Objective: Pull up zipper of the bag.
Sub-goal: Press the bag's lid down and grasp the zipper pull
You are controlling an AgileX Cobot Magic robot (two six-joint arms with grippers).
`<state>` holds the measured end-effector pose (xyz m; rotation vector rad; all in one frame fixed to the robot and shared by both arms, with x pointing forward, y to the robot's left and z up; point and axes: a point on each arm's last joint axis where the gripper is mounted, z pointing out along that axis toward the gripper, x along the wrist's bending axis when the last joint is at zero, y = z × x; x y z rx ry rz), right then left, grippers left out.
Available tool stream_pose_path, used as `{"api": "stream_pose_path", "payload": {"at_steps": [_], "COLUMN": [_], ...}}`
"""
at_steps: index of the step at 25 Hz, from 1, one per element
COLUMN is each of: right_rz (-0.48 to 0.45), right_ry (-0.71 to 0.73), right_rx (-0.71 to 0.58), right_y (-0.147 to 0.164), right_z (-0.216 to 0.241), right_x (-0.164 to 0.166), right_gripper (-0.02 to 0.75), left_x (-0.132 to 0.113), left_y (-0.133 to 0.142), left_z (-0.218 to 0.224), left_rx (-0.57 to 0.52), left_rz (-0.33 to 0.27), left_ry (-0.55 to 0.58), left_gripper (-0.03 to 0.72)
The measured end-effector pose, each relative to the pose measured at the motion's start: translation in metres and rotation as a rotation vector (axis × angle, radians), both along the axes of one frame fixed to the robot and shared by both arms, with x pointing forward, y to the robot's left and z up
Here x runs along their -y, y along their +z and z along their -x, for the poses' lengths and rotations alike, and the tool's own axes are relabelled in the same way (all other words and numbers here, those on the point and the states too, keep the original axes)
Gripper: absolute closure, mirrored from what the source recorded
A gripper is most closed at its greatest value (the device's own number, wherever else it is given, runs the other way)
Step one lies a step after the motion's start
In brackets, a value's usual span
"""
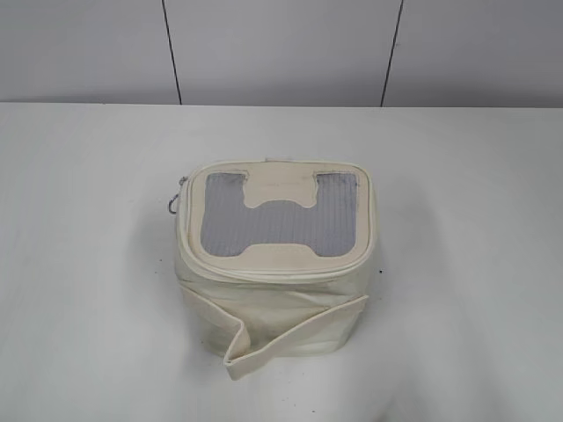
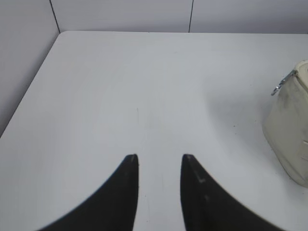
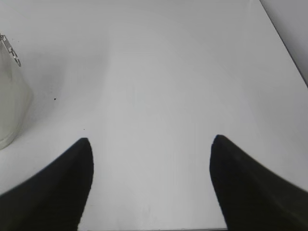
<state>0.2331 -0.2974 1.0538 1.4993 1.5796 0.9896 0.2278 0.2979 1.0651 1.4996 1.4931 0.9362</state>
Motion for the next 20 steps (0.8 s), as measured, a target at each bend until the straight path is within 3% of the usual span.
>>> {"api": "stream_pose_path", "payload": {"at_steps": [20], "right_rz": [0.000], "right_ry": [0.000], "right_rx": [0.000], "right_y": [0.0000], "right_z": [0.0000], "right_x": [0.0000], "right_gripper": [0.151], "left_x": [0.0000], "left_y": [0.0000], "left_z": [0.0000], "left_rx": [0.000], "left_rz": [0.000], "left_ry": [0.000], "left_gripper": [0.450]}}
